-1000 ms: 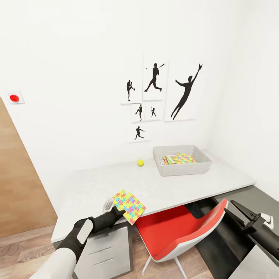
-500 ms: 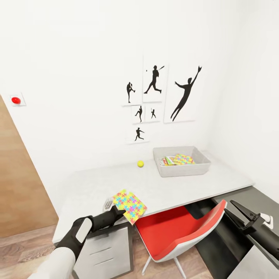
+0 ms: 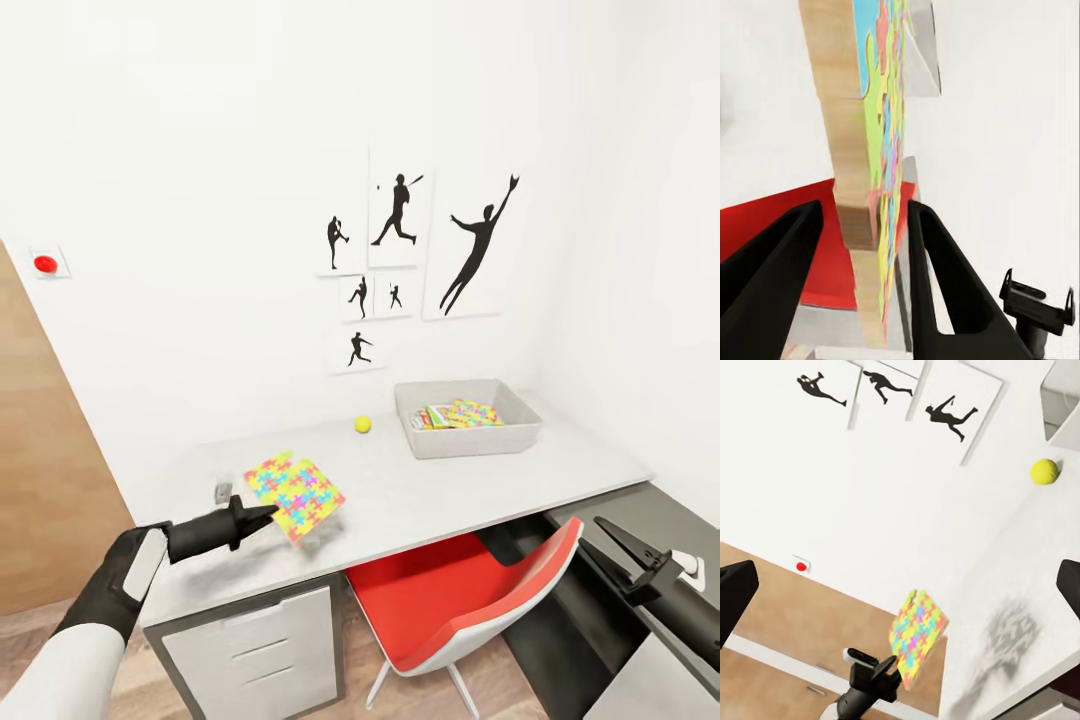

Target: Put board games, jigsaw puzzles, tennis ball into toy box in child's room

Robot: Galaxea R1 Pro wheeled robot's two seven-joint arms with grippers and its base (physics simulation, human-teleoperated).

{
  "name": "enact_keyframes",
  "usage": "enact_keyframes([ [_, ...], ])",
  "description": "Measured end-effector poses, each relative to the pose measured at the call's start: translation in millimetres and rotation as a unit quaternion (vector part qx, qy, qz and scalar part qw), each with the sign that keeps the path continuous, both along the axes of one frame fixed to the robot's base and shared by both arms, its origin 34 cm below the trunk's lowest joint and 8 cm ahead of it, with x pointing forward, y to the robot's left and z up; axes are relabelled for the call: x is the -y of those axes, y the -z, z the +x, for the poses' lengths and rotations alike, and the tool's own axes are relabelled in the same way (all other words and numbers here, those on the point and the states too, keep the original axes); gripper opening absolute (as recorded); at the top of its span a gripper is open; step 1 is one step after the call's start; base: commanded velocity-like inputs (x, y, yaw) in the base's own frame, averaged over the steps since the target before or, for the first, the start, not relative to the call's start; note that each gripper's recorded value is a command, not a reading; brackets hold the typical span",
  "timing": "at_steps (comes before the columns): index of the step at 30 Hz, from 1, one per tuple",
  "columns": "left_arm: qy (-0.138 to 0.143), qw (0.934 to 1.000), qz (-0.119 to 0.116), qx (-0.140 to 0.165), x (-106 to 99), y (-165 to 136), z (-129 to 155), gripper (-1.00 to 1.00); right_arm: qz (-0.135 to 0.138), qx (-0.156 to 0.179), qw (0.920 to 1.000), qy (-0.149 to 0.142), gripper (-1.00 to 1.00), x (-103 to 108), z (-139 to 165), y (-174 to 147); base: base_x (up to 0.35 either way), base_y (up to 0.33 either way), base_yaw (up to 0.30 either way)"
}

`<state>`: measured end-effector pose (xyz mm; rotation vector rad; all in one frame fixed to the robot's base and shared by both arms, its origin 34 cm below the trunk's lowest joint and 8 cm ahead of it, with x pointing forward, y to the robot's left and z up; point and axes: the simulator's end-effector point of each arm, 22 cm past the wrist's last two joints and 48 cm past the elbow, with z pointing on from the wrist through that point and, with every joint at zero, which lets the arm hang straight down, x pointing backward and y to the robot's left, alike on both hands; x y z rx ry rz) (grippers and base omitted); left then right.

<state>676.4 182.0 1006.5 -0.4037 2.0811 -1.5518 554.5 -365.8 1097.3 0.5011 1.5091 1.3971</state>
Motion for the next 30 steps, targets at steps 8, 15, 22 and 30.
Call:
enact_keyframes([
  [8,0.038,0.9942,-0.073,0.068,-29.8,-61.9,-17.4,-1.00,0.000,0.000,1.0000,0.001,1.00,1.1,-3.0,-6.7,0.000,0.000,0.000],
  [15,0.111,0.9821,-0.111,0.104,-32.4,-96.6,-49.1,-1.00,-0.001,0.000,1.0000,0.002,1.00,1.5,-5.6,-11.2,0.000,0.000,0.000],
  [22,0.117,0.9812,-0.112,0.105,-31.7,-101.6,-54.6,-1.00,0.012,-0.022,0.9996,0.011,1.00,9.0,-9.1,3.1,0.000,0.000,0.000],
  [30,0.117,0.9812,-0.111,0.105,-31.6,-102.6,-55.5,-1.00,0.014,-0.021,0.9995,0.018,1.00,14.8,-10.5,1.4,0.000,0.000,0.000],
])
